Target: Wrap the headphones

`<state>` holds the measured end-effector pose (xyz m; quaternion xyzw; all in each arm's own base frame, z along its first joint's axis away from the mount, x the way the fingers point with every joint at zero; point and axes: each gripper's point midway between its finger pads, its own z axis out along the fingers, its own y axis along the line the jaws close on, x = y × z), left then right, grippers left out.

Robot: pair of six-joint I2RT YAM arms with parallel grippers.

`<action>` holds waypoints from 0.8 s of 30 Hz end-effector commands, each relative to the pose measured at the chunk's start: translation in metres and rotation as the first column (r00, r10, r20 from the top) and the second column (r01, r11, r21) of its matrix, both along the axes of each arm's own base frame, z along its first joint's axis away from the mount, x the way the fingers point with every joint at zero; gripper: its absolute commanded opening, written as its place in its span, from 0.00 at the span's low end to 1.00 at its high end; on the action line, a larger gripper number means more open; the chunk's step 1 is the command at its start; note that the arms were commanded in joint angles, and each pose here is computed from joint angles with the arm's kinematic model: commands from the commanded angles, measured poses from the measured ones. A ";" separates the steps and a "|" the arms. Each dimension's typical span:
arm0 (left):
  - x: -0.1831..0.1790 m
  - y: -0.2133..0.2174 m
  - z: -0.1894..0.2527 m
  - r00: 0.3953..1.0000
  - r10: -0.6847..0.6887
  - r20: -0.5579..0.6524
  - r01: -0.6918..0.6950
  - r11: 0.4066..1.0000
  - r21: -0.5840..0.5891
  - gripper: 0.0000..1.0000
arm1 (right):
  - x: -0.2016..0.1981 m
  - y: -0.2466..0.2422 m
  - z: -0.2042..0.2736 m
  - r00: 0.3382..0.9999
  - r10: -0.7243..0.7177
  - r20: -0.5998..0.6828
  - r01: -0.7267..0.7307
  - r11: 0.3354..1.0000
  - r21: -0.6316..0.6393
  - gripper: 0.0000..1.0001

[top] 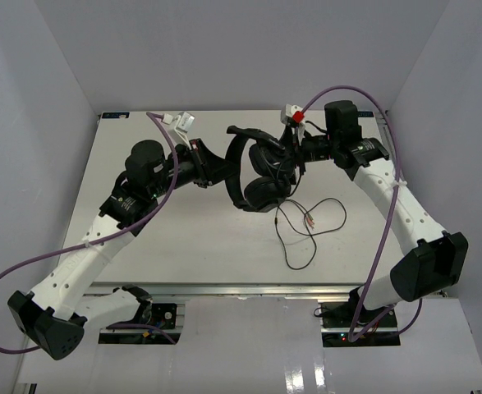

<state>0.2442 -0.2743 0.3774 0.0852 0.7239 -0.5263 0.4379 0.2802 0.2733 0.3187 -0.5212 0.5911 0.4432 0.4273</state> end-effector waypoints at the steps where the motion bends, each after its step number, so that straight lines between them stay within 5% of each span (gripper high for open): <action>1: -0.009 -0.001 0.052 0.997 -0.016 0.078 0.026 0.992 -0.125 0.00 | -0.022 0.006 0.017 0.994 0.102 0.029 -0.105 0.986 0.131 0.74; 24: 0.009 0.016 0.102 0.985 0.151 0.089 -0.122 0.955 -0.271 0.00 | -0.029 0.020 -0.062 0.999 0.053 0.004 -0.053 0.986 0.160 0.65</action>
